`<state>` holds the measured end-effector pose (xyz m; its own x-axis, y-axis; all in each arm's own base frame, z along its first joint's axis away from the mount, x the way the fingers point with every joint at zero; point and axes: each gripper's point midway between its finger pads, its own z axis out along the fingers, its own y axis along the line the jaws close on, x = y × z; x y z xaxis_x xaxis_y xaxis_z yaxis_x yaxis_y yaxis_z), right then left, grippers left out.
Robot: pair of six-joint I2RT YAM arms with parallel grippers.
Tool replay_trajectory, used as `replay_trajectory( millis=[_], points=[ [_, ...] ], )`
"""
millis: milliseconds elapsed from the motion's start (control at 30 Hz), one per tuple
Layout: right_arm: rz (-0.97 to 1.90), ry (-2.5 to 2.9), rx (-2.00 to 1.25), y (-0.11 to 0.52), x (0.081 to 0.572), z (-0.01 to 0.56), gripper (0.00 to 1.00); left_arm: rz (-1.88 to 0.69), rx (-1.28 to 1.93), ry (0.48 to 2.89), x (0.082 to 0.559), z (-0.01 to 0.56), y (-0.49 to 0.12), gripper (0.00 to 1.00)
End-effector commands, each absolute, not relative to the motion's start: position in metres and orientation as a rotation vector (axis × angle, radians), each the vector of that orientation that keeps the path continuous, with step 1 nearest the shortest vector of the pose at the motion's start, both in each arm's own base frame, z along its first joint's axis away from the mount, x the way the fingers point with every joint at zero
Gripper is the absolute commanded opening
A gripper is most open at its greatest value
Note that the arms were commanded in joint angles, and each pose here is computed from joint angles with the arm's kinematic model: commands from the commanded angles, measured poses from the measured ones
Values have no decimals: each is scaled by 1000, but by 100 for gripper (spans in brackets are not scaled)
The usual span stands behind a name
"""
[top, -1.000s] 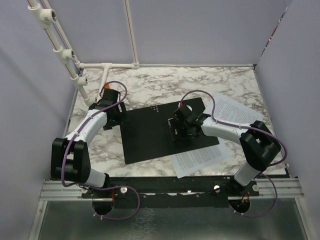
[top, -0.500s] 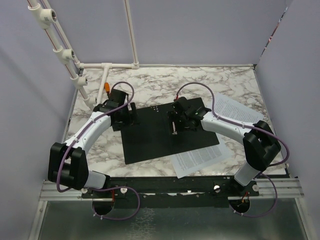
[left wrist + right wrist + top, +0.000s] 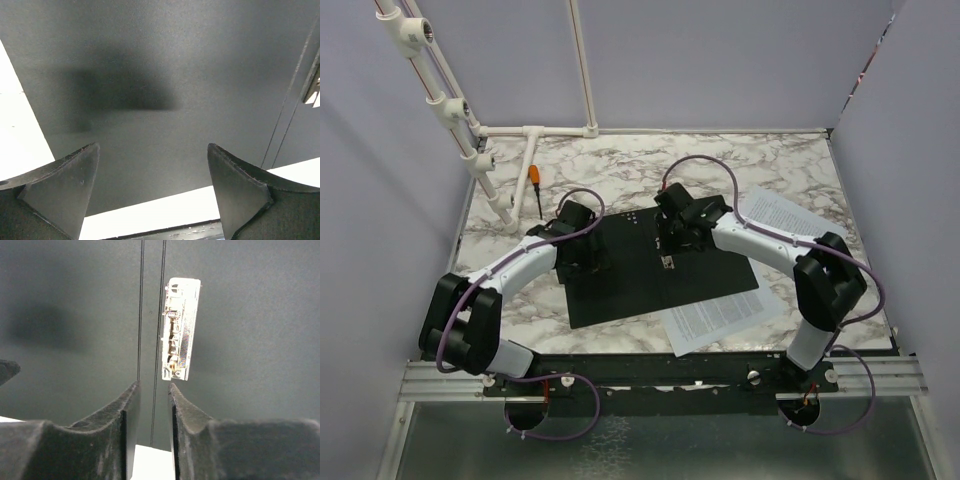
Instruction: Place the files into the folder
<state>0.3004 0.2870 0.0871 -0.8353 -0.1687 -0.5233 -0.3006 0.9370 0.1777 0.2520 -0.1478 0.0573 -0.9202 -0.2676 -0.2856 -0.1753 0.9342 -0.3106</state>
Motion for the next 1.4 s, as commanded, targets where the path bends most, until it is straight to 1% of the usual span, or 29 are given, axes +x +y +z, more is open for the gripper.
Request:
replay_trajectory(
  millis=[0, 167, 367, 633, 767, 867, 1000, 1367],
  points=[
    [297, 2633, -396, 287, 296, 74, 28, -365, -336, 2761, 254, 43, -149, 90],
    [265, 2660, -432, 289, 290, 62, 22, -317, -321, 2788, 248, 31, -147, 90],
    [202, 2693, -471, 289, 284, 47, 18, -279, -299, 2814, 243, 23, -148, 90],
    [149, 2700, -479, 286, 286, 39, 15, -148, -211, 2808, 245, 27, -150, 90],
    [133, 2703, -485, 285, 286, 35, 12, -44, -174, 2801, 244, 29, -142, 90],
    [131, 2705, -486, 285, 286, 34, 11, -18, -164, 2804, 242, 31, -140, 90],
    [110, 2702, -488, 284, 289, 31, 9, -9, -155, 2799, 241, 35, -140, 98],
    [93, 2698, -482, 284, 291, 27, 4, 31, -125, 2845, 231, 21, -136, 99]
  ],
)
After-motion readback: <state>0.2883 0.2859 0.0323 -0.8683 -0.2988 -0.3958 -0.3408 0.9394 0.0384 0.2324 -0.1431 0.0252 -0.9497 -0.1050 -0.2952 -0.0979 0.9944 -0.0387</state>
